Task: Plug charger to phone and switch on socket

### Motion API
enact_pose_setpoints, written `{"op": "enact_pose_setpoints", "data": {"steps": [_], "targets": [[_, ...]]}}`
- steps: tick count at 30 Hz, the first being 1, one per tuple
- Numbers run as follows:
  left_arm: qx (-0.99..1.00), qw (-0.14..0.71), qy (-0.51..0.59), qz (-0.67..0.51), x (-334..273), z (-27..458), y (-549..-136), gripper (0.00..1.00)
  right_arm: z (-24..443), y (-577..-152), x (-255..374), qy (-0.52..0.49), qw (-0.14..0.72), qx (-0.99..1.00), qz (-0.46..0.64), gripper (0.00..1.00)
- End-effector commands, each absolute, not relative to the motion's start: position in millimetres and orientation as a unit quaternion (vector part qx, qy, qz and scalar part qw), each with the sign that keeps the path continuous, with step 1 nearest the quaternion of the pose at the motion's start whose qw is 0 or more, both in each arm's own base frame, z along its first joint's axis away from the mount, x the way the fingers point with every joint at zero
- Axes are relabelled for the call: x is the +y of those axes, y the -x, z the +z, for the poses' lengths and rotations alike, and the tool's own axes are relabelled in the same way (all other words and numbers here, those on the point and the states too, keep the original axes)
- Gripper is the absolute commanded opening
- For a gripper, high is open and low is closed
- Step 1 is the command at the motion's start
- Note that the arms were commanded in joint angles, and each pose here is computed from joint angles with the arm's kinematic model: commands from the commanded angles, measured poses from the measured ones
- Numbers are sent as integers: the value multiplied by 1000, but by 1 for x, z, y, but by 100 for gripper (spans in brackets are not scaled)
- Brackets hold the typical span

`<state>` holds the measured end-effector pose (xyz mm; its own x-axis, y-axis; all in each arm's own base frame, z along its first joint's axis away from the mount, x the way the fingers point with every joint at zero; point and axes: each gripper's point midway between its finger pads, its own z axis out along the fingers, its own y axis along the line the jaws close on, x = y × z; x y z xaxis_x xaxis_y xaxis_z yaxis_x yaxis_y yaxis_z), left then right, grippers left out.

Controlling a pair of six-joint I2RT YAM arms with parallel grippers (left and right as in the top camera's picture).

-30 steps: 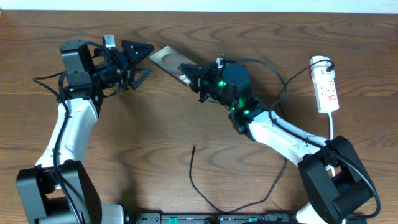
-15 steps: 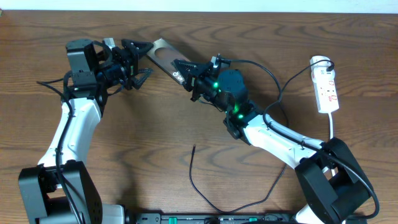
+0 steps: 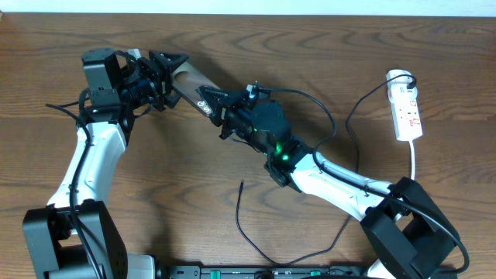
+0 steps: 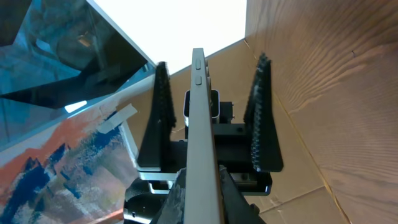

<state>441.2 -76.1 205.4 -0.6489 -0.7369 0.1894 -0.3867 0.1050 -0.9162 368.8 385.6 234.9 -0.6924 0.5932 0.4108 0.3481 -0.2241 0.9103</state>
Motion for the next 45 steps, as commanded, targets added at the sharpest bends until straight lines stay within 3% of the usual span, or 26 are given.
{"op": "enact_pose_setpoints", "data": {"steps": [1,4,6,15,23,35,36,42,45], "targets": [[723,184,370,-553,-76,228,-445,58,248,-375,384,-390,101,596,695,1],[723,185,370,-553,-76,228,-445,38,248,-374,384,-389,101,597,695,1],[723,185,370,-553,-76,228,-445,33,248,-373,385,-388,100,597,695,1],[724,186,370,-552,-77,228,-445,31,252,-367,392,-380,95,596,701,1],[727,186,368,-548,-85,227,-446,8,252,-363,395,-377,92,597,702,1],[728,185,367,-549,-86,227,-445,8,252,-360,398,-375,91,598,702,1],[728,185,367,-549,-86,227,-445,7,252,-360,398,-375,91,598,702,4],[728,186,367,-549,-86,227,-445,7,252,-363,395,-366,110,604,700,54],[728,186,367,-548,-85,227,-445,7,252,-364,394,-366,112,604,699,71]]}}
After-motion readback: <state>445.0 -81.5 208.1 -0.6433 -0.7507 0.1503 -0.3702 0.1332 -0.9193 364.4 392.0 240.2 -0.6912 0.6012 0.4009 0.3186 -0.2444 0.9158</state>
